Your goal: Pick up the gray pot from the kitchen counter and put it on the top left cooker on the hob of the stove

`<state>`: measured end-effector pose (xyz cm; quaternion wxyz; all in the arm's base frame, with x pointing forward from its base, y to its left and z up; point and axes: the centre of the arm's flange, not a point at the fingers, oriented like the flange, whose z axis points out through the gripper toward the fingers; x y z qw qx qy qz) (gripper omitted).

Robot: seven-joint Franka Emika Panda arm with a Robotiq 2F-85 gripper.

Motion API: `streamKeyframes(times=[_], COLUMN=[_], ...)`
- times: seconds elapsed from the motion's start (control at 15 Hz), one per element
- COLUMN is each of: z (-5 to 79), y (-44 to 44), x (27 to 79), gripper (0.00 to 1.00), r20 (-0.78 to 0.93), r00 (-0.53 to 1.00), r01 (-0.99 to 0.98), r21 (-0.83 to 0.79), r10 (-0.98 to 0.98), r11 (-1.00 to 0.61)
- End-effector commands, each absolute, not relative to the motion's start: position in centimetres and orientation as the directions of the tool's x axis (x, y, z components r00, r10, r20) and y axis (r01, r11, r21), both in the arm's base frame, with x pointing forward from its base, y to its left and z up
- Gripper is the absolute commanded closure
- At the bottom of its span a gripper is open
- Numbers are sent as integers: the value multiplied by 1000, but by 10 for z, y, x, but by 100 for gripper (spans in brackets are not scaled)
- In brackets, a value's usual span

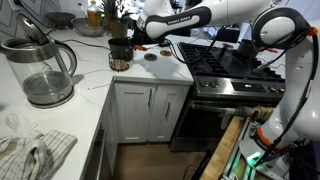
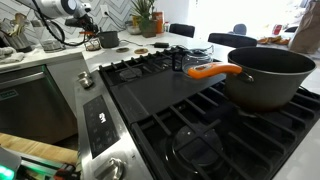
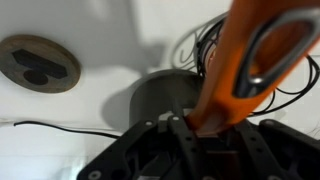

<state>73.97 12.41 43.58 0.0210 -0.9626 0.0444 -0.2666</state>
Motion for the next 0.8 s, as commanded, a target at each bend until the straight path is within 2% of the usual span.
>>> streamKeyframes(times=[0.0,0.73], z=[453,482], y=[126,117], x=[742,732], gripper=[92,92], r20=[581,667], r00=[811,741], r01=[-58,-81], r21=[-38,-27], r10=[-69,-79], r11=[-998,-996])
